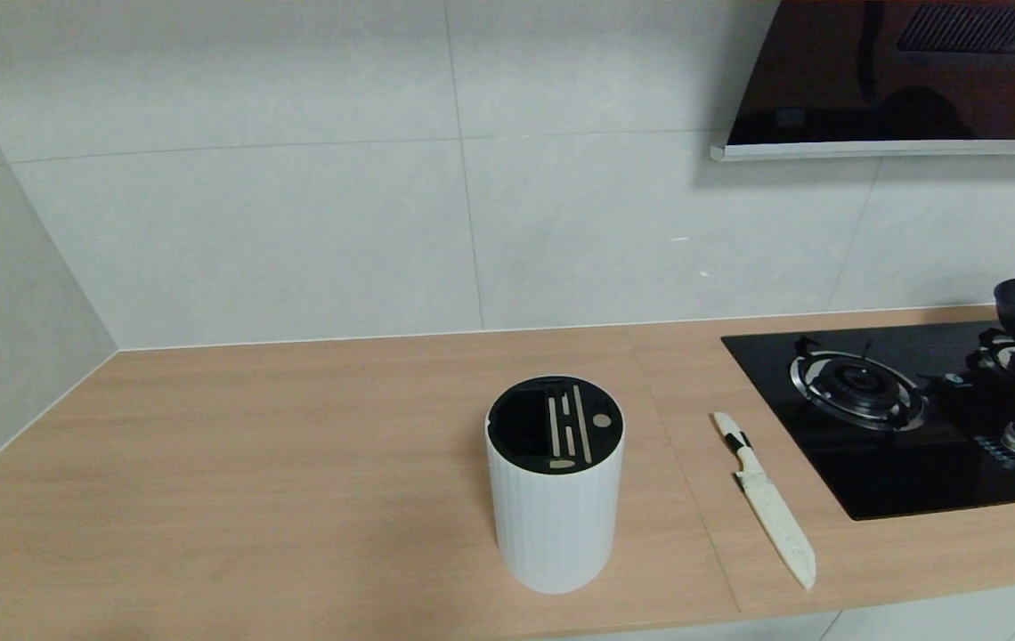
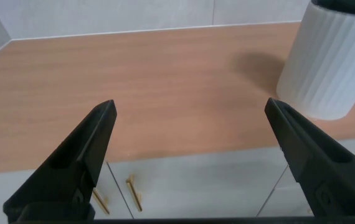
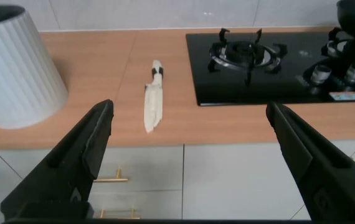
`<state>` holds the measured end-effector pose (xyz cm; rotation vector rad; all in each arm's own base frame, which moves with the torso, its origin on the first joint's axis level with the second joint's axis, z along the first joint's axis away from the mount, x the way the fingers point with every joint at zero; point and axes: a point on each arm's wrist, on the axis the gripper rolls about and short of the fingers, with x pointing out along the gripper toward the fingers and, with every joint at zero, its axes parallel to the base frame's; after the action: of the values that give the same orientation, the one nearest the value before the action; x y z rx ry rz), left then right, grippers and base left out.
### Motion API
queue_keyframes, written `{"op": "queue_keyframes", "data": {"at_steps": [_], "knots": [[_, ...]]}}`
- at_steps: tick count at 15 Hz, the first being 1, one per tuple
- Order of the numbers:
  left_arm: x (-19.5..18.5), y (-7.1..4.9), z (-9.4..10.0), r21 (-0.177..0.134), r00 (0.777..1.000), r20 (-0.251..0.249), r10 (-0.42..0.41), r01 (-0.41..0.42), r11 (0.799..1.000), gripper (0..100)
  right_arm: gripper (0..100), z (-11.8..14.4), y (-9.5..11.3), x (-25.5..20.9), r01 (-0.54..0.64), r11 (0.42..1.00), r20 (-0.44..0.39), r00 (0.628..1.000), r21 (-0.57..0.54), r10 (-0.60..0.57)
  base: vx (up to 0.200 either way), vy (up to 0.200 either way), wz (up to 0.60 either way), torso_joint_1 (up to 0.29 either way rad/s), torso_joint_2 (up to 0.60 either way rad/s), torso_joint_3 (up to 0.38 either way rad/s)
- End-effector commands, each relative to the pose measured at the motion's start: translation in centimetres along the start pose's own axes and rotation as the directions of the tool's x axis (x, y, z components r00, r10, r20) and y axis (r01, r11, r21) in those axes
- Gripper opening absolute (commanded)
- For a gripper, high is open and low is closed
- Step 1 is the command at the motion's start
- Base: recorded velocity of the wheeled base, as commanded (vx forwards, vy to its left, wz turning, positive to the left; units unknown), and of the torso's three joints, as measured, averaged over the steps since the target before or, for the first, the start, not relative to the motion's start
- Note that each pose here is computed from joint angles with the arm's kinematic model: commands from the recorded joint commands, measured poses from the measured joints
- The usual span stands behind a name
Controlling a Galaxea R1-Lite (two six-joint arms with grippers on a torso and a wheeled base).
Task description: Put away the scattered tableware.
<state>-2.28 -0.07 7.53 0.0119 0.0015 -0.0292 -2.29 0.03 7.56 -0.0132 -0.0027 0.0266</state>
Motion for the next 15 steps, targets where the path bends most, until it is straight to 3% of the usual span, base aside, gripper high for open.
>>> {"op": "queue_keyframes", "data": {"at_steps": [1, 14, 15], "knots": [[0.0, 0.0, 0.0, 0.0, 1.0, 0.0, 0.0, 0.0, 1.0, 100, 100, 0.0, 0.0, 0.0, -0.001, 1.0, -0.001, 1.0, -0.001, 0.001, 0.0, 0.0, 0.0, 0.032, -0.05, -0.022], [0.0, 0.0, 0.0, 0.0, 1.0, 0.0, 0.0, 0.0, 1.0, 100, 100, 0.1, 0.0, 0.0, -0.007, 0.999, 0.002, 1.0, -0.036, 0.007, 0.0, 0.0, 0.0, 0.0, 0.0, 0.0], [0.0, 0.0, 0.0, 0.002, 1.0, 0.0, 0.0, 0.0, 1.0, 100, 100, 1.1, 0.0, -0.3, -0.013, 0.999, 0.048, 0.999, -0.033, 0.014, 0.0, 0.0, 0.0, 0.0, 0.0, 0.0]]}}
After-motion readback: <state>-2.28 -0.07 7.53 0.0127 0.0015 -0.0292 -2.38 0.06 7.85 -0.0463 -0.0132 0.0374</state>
